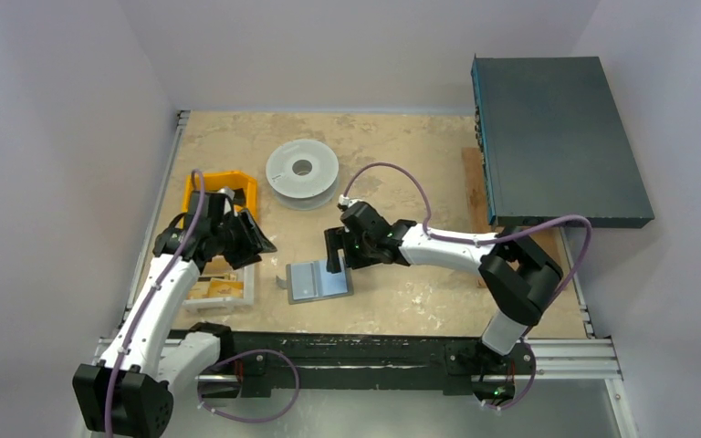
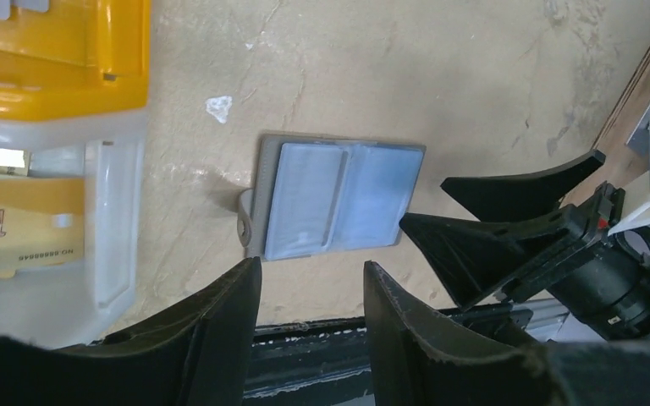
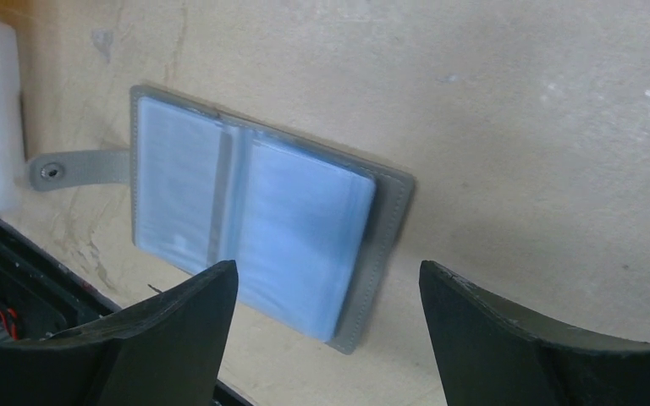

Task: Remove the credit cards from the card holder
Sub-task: Remove the credit card from the card holder.

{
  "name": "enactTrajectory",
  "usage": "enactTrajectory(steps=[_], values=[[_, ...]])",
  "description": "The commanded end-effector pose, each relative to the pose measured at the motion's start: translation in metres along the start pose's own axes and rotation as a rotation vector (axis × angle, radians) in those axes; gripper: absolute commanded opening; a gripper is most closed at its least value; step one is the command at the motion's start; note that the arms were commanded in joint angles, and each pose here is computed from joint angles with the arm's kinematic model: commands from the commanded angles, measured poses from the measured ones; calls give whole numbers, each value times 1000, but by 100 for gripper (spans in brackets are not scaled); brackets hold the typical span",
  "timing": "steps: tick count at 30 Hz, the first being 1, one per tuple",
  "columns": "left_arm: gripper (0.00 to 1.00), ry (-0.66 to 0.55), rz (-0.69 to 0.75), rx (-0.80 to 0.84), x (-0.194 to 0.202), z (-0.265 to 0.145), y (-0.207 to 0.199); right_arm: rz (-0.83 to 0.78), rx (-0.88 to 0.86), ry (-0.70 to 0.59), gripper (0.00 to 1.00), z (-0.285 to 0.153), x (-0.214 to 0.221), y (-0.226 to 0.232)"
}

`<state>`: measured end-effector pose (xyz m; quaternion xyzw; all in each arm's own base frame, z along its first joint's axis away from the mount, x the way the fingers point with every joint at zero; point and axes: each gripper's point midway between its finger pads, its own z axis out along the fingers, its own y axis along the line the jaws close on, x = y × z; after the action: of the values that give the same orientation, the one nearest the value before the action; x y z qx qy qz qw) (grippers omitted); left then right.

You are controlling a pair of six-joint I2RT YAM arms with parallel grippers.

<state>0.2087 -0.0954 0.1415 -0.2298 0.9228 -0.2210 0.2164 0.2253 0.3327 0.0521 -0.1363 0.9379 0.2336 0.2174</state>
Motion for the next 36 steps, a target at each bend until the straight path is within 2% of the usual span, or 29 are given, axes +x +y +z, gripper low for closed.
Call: enactTrajectory(steps=[1,4,10,17,24,30,36], values=[[47,14,77,84,-6,9,-18,-2,3,-79,78,2,-19,34],[47,28,110,44,-9,10,-14,-19,17,-78,78,9,-15,53],[47,-37,117,-46,-39,5,-9,-53,52,-61,73,28,-7,83],[46,-66,31,65,-70,7,-25,-106,138,-59,69,44,-1,94],[46,-65,34,94,-76,9,-30,-161,236,-39,66,60,14,84],[46,-45,32,103,-68,14,-27,-191,317,23,52,73,33,65],[45,-16,26,101,-56,20,-20,-157,266,62,31,72,50,59]])
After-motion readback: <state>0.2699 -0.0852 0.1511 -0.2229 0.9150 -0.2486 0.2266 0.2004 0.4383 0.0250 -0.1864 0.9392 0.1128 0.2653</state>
